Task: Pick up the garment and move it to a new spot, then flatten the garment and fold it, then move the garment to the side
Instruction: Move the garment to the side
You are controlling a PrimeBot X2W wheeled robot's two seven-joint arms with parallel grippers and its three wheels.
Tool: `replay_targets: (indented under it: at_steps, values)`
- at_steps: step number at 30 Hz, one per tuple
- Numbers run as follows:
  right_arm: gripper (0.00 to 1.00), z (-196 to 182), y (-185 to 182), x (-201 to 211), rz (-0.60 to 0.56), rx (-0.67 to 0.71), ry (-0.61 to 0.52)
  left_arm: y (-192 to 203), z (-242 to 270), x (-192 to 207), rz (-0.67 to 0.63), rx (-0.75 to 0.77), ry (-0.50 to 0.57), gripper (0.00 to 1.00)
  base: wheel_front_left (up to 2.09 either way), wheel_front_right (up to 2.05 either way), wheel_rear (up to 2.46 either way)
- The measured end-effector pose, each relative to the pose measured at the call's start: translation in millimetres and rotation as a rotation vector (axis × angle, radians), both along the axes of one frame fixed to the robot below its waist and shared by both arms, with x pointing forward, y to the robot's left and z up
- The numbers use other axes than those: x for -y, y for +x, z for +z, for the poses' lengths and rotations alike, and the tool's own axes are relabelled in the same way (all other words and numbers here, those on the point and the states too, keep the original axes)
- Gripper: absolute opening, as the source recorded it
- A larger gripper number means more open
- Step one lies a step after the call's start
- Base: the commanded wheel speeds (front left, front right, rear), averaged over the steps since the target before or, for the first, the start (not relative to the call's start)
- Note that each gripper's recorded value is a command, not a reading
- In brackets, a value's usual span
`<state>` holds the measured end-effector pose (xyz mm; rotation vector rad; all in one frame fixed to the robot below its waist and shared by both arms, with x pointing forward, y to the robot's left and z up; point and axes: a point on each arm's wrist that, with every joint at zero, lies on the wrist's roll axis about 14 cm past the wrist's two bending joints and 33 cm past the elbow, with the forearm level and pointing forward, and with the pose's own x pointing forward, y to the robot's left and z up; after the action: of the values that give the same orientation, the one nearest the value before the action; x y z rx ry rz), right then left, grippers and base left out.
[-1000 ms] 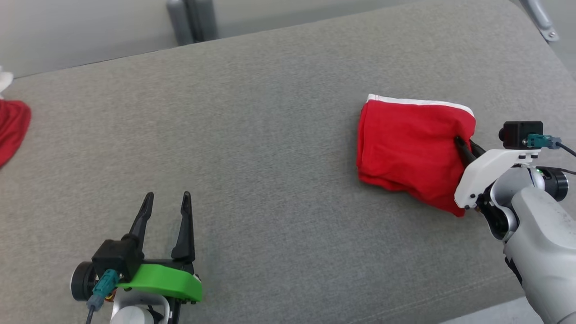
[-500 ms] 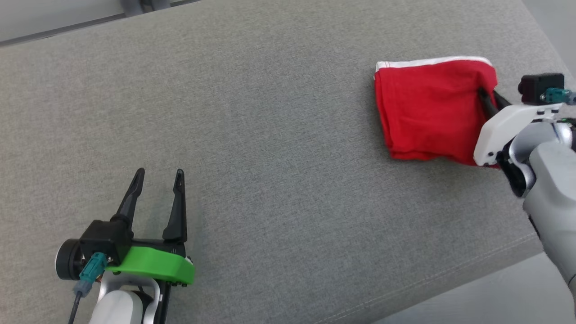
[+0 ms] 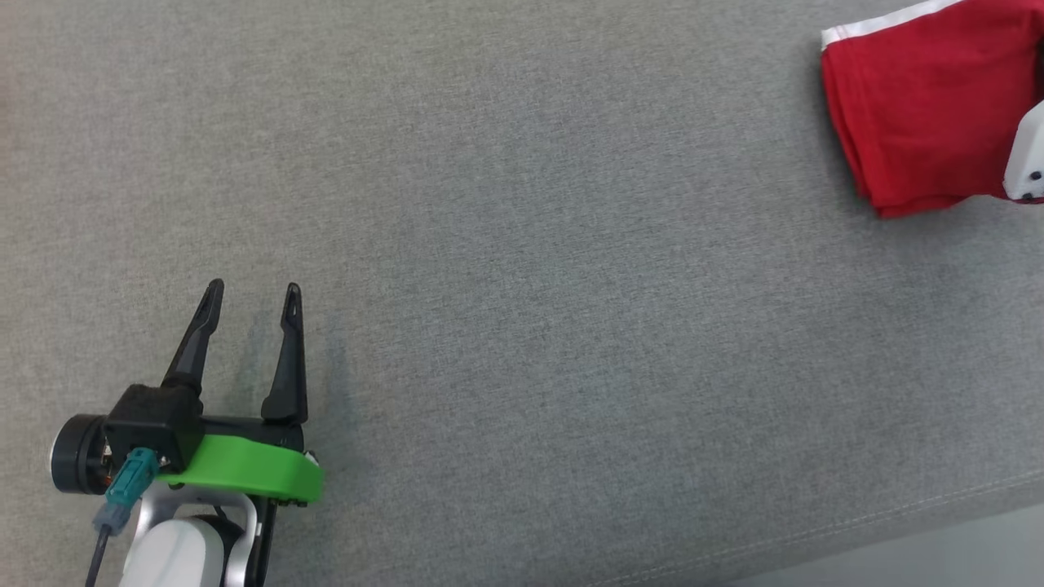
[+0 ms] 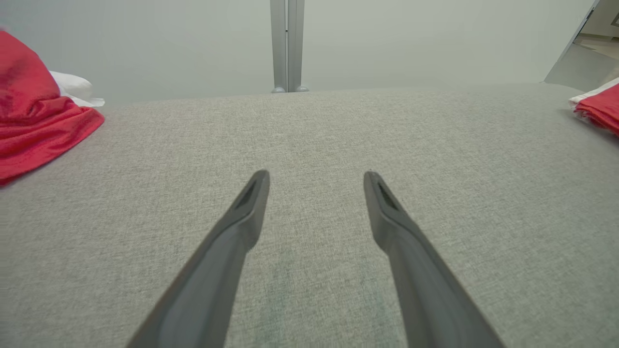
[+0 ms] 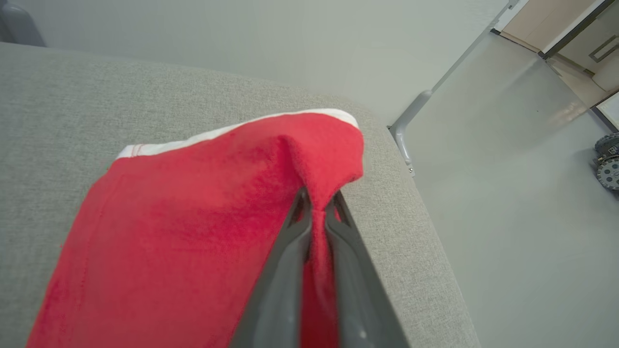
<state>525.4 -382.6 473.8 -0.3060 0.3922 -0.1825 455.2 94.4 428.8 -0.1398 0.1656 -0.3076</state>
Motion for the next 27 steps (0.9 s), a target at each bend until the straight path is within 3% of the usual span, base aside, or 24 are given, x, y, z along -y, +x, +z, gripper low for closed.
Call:
replay_targets:
  at_steps: [9,10,11,12,19,27]
  values:
    - [0.00,-10,20,11,-0.004,-0.037,-0.067,-6,-14,-13,0.026,-0.044,0.025,1.00,0.00,0.00,0.00]
    - [0.42,-8,21,12,-0.005,-0.026,-0.071,-6,-14,-13,0.027,-0.046,0.026,1.00,0.00,0.00,0.00]
    - [0.58,-8,22,13,-0.005,-0.022,-0.078,-6,-15,-13,0.027,-0.047,0.026,1.00,0.00,0.00,0.00]
    - [1.00,-7,23,14,0.001,-0.019,-0.092,-7,-15,-13,0.027,-0.048,0.026,1.00,0.00,0.00,0.00]
    - [1.00,2,23,8,0.019,0.027,-0.102,-9,-12,-11,0.020,-0.044,0.027,1.00,0.00,0.00,0.00]
    - [1.00,22,32,-31,0.075,0.145,-0.022,-13,-2,-10,0.028,-0.025,0.005,1.00,0.00,0.00,0.00]
